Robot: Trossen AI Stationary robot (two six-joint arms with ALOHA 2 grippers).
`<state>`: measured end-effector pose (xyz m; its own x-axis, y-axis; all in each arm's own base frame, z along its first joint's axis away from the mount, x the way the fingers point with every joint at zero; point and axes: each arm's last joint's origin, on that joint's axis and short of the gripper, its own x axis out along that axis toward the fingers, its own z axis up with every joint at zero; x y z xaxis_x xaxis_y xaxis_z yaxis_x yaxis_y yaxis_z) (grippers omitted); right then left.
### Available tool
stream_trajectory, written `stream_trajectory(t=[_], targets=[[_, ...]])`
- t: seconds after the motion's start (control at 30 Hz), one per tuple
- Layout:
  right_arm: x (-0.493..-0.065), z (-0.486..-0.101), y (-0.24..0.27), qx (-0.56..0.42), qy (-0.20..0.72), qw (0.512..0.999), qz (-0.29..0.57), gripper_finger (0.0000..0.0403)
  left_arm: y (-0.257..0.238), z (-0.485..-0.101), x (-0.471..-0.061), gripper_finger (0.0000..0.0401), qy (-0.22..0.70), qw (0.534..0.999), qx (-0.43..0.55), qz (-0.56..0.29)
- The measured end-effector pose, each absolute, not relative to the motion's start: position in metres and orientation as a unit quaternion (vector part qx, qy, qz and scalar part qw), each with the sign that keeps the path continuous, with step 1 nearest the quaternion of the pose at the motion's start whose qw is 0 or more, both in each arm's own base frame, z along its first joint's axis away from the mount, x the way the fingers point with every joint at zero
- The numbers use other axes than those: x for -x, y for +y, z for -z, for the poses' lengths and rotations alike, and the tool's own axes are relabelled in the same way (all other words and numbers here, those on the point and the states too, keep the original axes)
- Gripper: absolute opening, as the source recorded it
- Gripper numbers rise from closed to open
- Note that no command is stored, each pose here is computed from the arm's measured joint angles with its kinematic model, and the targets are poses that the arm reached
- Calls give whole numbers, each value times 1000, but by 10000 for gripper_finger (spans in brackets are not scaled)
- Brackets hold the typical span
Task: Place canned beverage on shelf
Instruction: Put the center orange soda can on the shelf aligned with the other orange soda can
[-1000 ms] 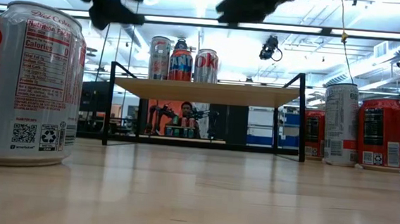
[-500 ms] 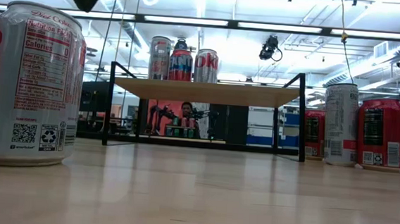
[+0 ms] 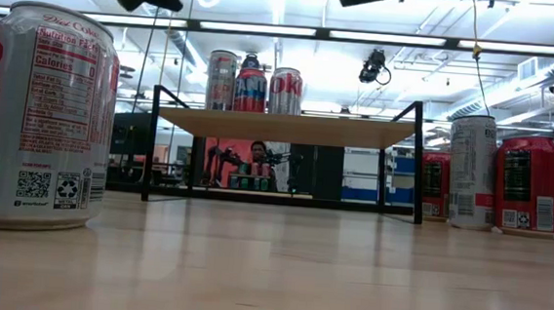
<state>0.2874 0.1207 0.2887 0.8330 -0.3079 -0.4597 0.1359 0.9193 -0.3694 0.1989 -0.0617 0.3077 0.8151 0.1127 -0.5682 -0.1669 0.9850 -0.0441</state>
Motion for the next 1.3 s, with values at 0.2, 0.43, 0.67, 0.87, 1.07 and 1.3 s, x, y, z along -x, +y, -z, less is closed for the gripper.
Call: stream_trajectory(t=[0.2,0.43,0.67,0.87,1.07,1.3], targets=[[-272,-305,102,182,205,955,110,295,-72,-328,-213,228,385,917,102,-4],[-258,-337,80,161,146,969,121,289,-98,-321,-233,229,465,879,102,-14],[-259,-325,79,181,192,955,135,289,-126,-293,-248,240,516,855,59,-2],[-261,-327,79,182,180,959,124,289,-134,-283,-253,293,543,834,98,20],[-262,-327,77,182,181,959,123,288,-147,-283,-229,308,615,780,119,-2],[-263,-327,72,182,183,957,130,288,-166,-291,-211,297,628,762,156,-30]])
